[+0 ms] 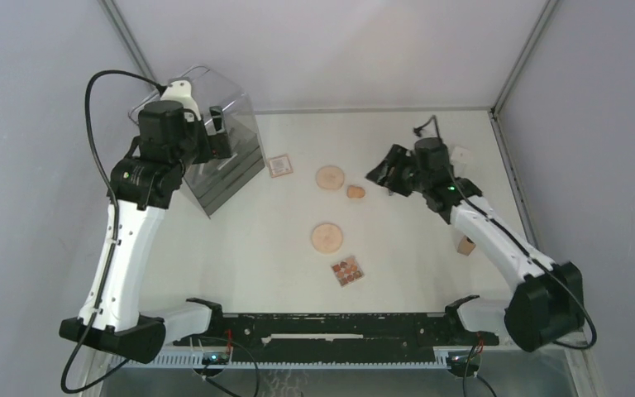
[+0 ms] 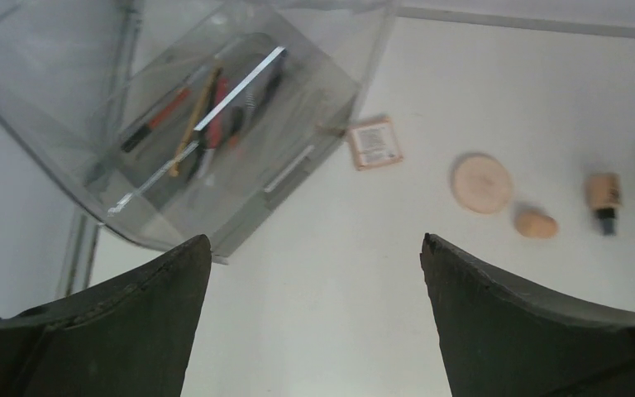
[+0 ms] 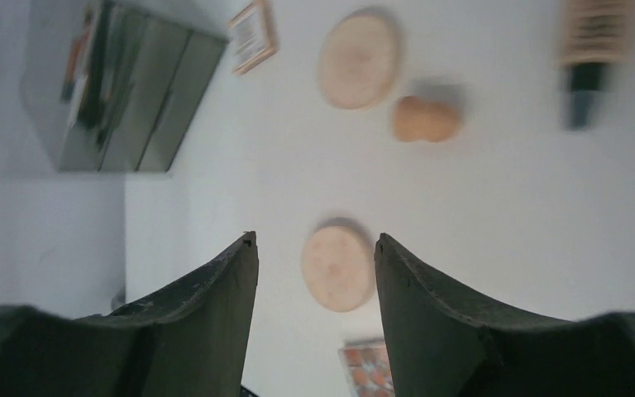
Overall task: Organize the makeup
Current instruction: Close the storage box at the center of the board, then open the drawer in the storage box.
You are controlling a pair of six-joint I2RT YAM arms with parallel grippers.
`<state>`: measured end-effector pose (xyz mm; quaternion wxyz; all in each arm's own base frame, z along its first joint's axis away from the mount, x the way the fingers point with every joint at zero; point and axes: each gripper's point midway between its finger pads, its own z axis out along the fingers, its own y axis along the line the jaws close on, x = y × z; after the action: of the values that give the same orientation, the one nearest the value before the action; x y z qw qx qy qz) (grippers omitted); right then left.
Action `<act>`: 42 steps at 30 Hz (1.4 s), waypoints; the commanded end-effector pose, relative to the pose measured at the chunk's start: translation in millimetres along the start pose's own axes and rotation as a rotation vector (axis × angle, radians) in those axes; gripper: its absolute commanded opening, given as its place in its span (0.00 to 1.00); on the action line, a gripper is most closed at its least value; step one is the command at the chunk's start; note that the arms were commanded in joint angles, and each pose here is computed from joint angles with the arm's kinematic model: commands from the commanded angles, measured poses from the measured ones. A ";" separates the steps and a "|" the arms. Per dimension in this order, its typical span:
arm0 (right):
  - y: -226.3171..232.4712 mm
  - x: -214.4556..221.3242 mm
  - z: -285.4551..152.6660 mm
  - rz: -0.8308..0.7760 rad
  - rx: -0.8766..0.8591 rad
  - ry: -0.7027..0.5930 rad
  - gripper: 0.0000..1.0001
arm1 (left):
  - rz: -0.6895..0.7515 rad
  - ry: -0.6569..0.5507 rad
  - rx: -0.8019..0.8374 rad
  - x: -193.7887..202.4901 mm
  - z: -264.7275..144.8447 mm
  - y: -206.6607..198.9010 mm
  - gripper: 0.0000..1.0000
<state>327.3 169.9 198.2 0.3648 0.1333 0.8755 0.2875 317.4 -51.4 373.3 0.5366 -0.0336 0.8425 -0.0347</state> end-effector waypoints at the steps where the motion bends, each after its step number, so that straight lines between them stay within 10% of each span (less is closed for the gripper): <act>1: 85.3 25.6 38.2 -0.072 -0.339 0.062 0.61 | 0.010 -0.117 -0.229 -28.3 -9.3 44.8 1.00; 8: 181.0 70.6 86.1 -0.172 -0.535 0.086 0.69 | -0.188 -0.134 -0.419 -23.9 -6.7 122.2 1.00; 15: 230.7 70.5 138.0 0.129 -0.679 0.121 0.78 | -0.342 -0.142 -0.222 -17.8 41.7 119.6 1.00; 23: 247.6 104.0 196.5 0.189 -0.700 0.238 0.39 | -0.350 -0.075 -0.247 10.0 50.7 124.2 1.00; 42: 278.9 113.6 268.6 0.196 -0.731 0.241 0.37 | -0.411 -0.010 0.075 19.5 74.2 67.6 0.99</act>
<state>449.8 542.4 141.0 0.2556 0.0467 0.7455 0.6137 368.0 41.7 297.1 0.5003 -0.2236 0.8303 -0.1019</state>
